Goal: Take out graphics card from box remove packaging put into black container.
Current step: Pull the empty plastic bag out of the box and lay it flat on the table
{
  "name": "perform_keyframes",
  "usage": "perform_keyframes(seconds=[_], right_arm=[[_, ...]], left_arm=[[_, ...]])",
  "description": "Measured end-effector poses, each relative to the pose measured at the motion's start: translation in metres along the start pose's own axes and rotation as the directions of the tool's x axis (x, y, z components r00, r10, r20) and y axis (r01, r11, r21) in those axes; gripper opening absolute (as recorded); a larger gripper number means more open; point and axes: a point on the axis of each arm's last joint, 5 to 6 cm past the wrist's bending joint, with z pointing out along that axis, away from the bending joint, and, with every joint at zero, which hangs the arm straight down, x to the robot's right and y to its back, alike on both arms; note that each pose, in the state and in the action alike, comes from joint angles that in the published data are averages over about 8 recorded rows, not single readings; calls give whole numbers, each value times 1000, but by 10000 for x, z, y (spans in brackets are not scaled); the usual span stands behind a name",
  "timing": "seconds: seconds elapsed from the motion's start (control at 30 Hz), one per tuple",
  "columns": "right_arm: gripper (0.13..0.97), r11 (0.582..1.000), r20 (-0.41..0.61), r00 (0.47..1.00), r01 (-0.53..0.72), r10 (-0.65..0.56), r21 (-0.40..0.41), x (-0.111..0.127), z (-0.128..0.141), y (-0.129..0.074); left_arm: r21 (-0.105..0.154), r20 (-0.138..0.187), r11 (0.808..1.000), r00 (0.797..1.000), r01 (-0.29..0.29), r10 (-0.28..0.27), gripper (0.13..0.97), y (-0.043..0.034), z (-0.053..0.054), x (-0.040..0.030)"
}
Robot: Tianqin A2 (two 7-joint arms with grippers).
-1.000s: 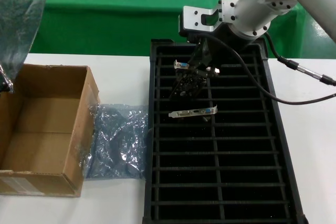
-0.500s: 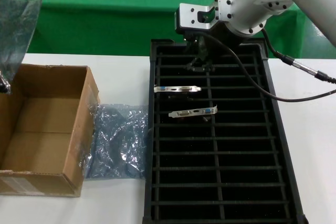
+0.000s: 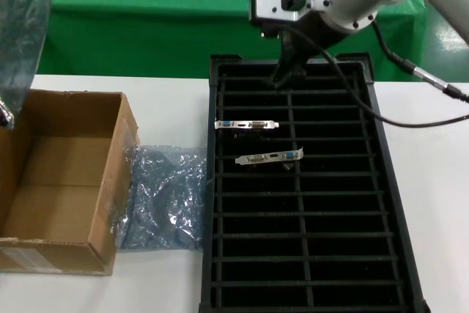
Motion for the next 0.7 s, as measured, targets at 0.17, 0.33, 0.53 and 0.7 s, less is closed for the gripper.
perform_keyframes(seconds=[0.17,0.33,0.53,0.7], right_arm=[[497,1000,-65,998,-21,21,-7,108,-74,47],[602,999,-152,987,-51,48,-18,209,-126,134],[726,996,-234,968,-94,90,-4,260,-121,268],[821,991,-273,953,-134,131,7,264,-97,413]], left_arm=[[-4,-57,990,988,144,-144,138,-210,57,-17],[-41,-162,934,920,354,-356,138,-557,217,64],[-196,-248,830,793,522,-557,138,-921,408,248],[-337,-234,755,727,563,-646,138,-1041,466,366]])
